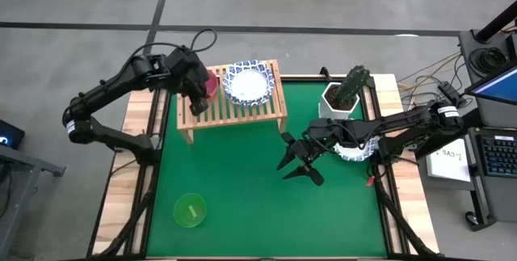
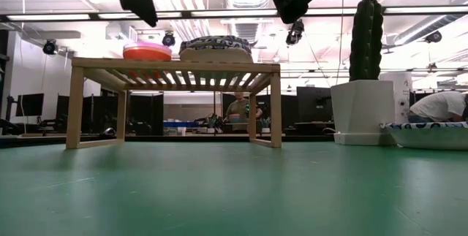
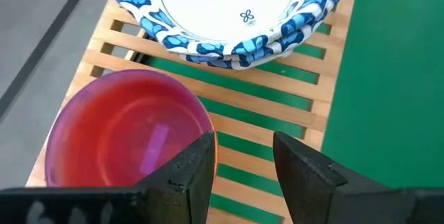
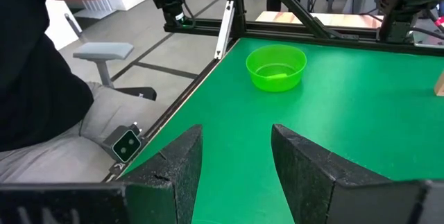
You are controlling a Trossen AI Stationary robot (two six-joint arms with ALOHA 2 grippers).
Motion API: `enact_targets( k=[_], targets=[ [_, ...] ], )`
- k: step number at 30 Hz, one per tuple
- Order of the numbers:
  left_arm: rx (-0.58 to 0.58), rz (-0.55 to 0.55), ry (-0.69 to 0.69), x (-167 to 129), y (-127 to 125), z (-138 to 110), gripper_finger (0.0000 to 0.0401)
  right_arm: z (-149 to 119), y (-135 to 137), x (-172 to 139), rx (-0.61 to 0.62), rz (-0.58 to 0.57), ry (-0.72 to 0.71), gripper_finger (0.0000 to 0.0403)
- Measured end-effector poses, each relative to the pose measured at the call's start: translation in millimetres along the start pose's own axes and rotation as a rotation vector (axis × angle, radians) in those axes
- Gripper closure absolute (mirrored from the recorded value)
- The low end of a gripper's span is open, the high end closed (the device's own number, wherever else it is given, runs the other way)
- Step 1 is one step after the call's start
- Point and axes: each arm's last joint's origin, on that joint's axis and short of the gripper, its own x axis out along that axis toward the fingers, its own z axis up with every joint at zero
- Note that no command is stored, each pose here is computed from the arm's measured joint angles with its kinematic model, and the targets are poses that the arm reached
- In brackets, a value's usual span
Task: Place and stack bowls onto a shelf
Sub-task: Stack the white blue bowl on top of the white blue bowl on the shelf
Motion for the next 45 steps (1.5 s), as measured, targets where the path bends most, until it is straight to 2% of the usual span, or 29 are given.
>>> enact_targets(
  k=[8, 12, 16, 20, 26, 31, 33, 36, 38, 40, 45],
  targets=[
    [-0.075, -0.035, -0.096, -21.4, -12.2, -9.8, 0.0271, -0.9, 0.0, 0.0, 0.021, 0.000, 0.007, 0.0241],
    [-0.046, -0.100, -0.172, -17.5, -31.4, -17.8, 0.0271, -2.1, -0.1, 0.0, 0.035, -0.002, 0.014, 0.0241],
    [-0.023, -0.186, -0.222, -6.7, -55.0, -31.1, 0.0271, -4.6, -2.0, -0.1, 0.101, -0.070, 0.033, 0.0241],
    [-0.002, -0.287, -0.250, 5.3, -81.4, -46.7, 0.0271, -12.3, -6.0, -1.3, 0.258, -0.232, 0.088, 0.0241],
    [0.035, -0.420, -0.284, 21.2, -118.8, -66.4, 0.0271, -34.6, -8.1, -7.5, 0.555, -0.457, 0.250, 0.0241],
    [0.082, -0.426, -0.310, 24.6, -141.5, -76.2, 0.0271, -55.9, -3.4, -17.6, 0.866, -0.608, 0.419, 0.0241],
    [0.092, -0.393, -0.323, 24.4, -146.8, -78.1, 0.0271, -64.2, -0.5, -26.5, 0.976, -0.753, 0.510, 0.0241],
    [0.106, -0.354, -0.341, 24.2, -151.1, -79.6, 0.0271, -74.6, 6.4, -46.2, 1.118, -1.043, 0.650, 0.0241],
    [0.109, -0.338, -0.344, 25.1, -151.8, -79.5, 0.0271, -80.6, 11.7, -59.0, 1.165, -1.211, 0.731, 0.0241],
    [0.109, -0.334, -0.343, 25.7, -152.0, -79.4, 0.0271, -83.7, 13.9, -65.6, 1.159, -1.303, 0.764, 0.0241],
    [0.113, -0.326, -0.345, 26.2, -152.1, -79.3, 0.0271, -90.3, 13.6, -65.8, 1.152, -1.319, 0.767, 0.0241]
  ],
)
